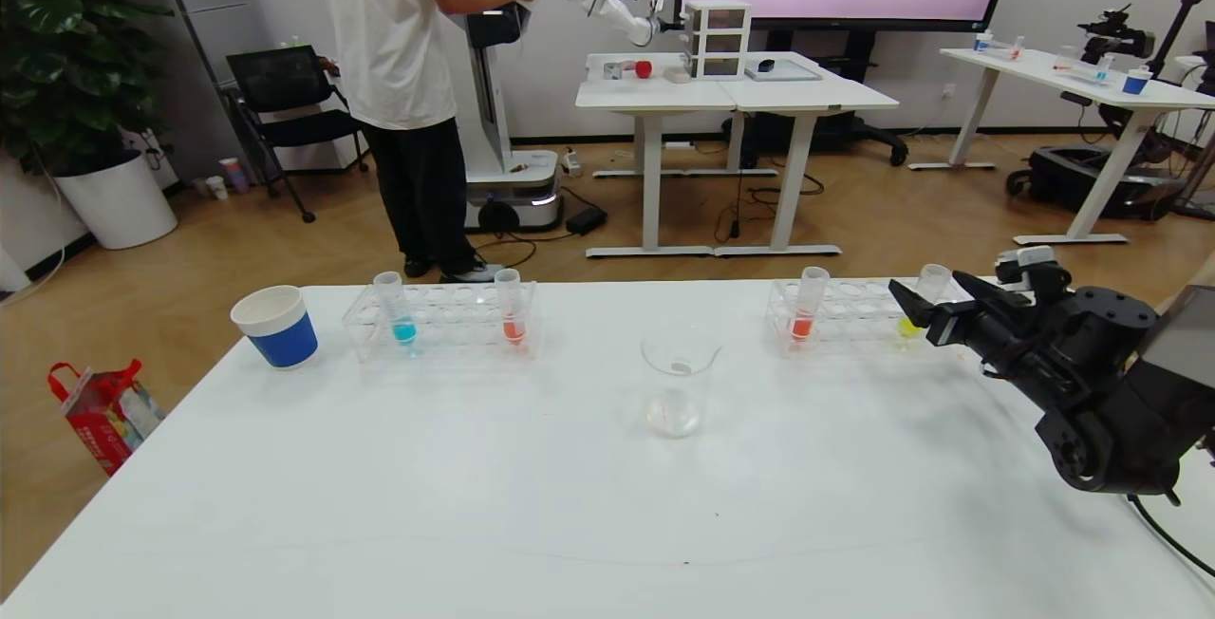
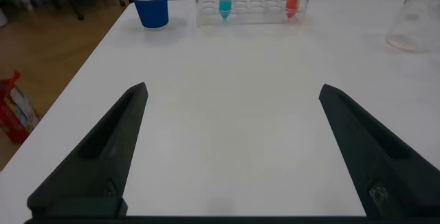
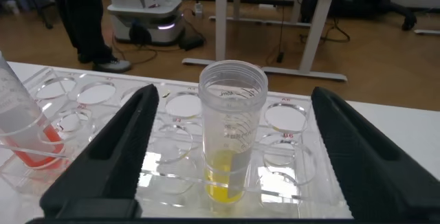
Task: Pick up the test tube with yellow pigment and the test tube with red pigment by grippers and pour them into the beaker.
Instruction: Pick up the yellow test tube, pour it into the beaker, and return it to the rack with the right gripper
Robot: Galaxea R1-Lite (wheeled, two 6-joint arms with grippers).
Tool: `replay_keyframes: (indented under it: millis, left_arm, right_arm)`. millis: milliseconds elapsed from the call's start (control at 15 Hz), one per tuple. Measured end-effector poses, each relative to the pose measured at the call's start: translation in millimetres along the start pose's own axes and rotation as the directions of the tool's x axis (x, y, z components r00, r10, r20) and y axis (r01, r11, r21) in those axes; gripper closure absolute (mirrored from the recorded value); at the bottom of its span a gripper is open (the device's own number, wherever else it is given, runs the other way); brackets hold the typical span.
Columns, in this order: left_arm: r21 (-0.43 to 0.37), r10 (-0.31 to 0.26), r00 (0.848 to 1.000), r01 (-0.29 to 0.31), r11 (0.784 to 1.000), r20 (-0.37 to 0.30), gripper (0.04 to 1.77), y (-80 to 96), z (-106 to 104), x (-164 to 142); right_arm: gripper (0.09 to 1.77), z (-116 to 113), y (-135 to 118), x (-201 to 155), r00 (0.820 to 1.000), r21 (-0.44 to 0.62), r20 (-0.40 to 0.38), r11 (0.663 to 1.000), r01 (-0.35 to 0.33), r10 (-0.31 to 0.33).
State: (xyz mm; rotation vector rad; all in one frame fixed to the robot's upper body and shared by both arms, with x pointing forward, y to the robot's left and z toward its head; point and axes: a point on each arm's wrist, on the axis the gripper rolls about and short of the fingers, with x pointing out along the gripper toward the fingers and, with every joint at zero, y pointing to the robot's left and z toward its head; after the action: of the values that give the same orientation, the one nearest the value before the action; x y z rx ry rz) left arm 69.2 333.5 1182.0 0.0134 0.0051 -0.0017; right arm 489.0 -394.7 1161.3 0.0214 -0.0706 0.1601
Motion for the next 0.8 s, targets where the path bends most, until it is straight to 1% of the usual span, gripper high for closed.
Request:
replay_keyframes:
  millis: [67, 200, 267, 333, 400, 467, 600, 800]
  left_arm:
    - [0.0, 0.0, 1.0, 0.0, 1.0, 0.0, 0.07, 0.0, 0.0, 0.0]
    - [0.0, 0.0, 1.0, 0.0, 1.0, 0.0, 0.07, 0.0, 0.0, 0.0]
    - [0.0, 0.0, 1.0, 0.0, 1.0, 0.0, 0.07, 0.0, 0.0, 0.0]
    - [0.0, 0.0, 1.0, 0.0, 1.0, 0.0, 0.07, 0.0, 0.0, 0.0]
    - [0.0, 0.0, 1.0, 0.0, 1.0, 0.0, 0.07, 0.0, 0.0, 0.0]
    - [0.001, 0.0, 1.0, 0.0, 1.0, 0.0, 0.07, 0.0, 0.0, 0.0]
    - [0.0, 0.0, 1.0, 0.0, 1.0, 0.0, 0.07, 0.0, 0.0, 0.0]
    - [0.0, 0.0, 1.0, 0.0, 1.0, 0.0, 0.07, 0.0, 0.0, 0.0]
  right_arm:
    - [0.58, 0.3, -0.3, 0.4, 1.0, 0.0, 0.002, 1.0, 0.0, 0.0]
    - [1.42, 0.7, 1.0, 1.1, 1.0, -0.001, 0.003, 1.0, -0.004, 0.004]
    - [1.54, 0.7, 0.6, 1.0, 1.0, -0.002, 0.004, 1.0, -0.004, 0.004]
    - [1.39, 0.6, 1.4, 0.9, 1.0, -0.001, 0.003, 1.0, -0.006, 0.006]
    - [1.31, 0.8, 1.6, 0.0, 1.0, 0.0, 0.001, 1.0, -0.008, 0.008]
    - [1.37, 1.9, 1.9, -0.8, 1.0, -0.002, 0.001, 1.0, -0.009, 0.009]
    - [1.37, 7.1, 2.4, -1.6, 1.0, -0.007, 0.012, 1.0, -0.01, 0.01]
    - [1.37, 23.9, 2.7, -1.9, 0.999, -0.022, 0.05, 1.0, -0.009, 0.01]
